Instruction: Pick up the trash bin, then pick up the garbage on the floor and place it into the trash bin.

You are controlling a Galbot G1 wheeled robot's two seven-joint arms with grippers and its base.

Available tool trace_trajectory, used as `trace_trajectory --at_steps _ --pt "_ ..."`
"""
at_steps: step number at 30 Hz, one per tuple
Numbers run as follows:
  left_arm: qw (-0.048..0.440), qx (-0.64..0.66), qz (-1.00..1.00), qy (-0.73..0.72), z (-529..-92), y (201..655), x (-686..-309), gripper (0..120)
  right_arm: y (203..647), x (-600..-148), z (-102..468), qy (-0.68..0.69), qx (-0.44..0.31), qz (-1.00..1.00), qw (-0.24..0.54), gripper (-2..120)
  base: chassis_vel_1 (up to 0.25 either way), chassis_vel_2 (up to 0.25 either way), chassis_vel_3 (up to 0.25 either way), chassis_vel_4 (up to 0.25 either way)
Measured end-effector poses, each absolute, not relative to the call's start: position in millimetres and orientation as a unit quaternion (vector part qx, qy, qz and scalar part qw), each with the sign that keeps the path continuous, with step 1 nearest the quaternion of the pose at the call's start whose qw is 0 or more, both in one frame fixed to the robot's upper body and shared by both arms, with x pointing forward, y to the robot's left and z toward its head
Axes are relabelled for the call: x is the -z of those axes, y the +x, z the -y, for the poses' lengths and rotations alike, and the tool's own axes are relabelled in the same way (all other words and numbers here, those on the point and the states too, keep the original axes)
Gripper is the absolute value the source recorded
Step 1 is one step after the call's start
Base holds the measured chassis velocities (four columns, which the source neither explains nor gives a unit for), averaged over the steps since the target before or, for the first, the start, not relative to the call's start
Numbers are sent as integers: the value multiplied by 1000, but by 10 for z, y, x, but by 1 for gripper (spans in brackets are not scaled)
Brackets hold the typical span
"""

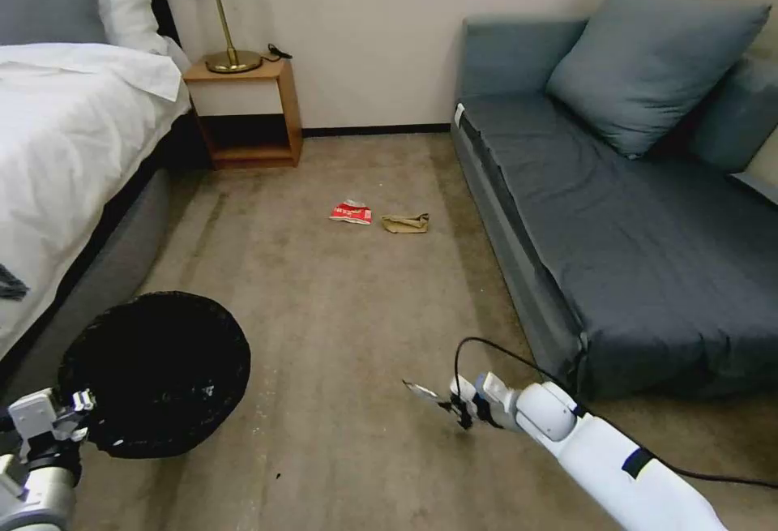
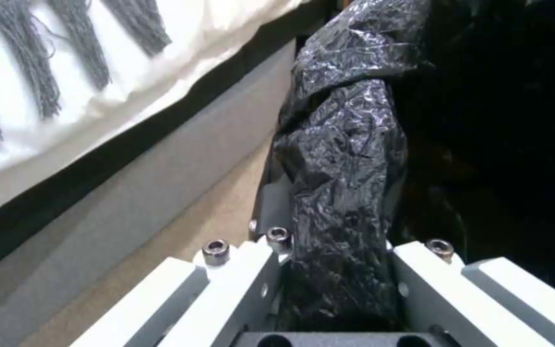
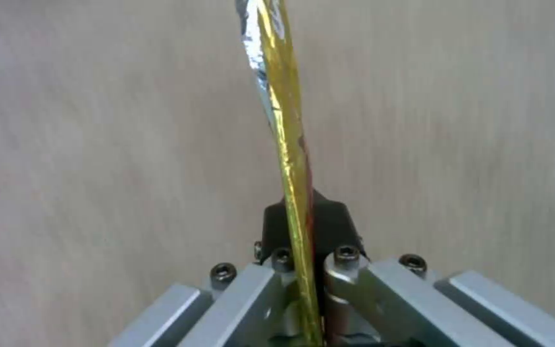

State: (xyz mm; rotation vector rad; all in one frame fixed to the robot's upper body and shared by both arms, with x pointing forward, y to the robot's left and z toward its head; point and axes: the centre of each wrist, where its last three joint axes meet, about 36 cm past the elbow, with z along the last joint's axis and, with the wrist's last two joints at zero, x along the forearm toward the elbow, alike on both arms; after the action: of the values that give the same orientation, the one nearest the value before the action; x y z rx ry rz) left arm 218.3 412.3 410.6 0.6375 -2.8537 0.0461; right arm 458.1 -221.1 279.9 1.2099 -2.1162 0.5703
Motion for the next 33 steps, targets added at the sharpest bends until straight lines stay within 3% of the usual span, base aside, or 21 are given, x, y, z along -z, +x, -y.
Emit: trace_trajectory --at_steps 4,12,20,23,33 --pt "111 -15 971 212 -4065 2184 -4070 3 4777 -3545 1592 510 -161 818 213 0 0 0 0 0" --pt "113 -16 972 206 -4036 2214 -4027 3 4712 -4117 771 590 -67 795 125 0 0 0 0 0" --pt "111 -22 972 205 -4010 2257 -4034 3 4539 -4089 91 636 -11 765 97 0 0 0 0 0" --pt "112 -27 973 199 -3967 2271 -4033 3 4554 -4080 -406 645 13 759 90 0 0 0 0 0" --pt "106 -48 975 188 -3904 2293 -3986 3 4749 -4060 -876 628 16 772 91 0 0 0 0 0"
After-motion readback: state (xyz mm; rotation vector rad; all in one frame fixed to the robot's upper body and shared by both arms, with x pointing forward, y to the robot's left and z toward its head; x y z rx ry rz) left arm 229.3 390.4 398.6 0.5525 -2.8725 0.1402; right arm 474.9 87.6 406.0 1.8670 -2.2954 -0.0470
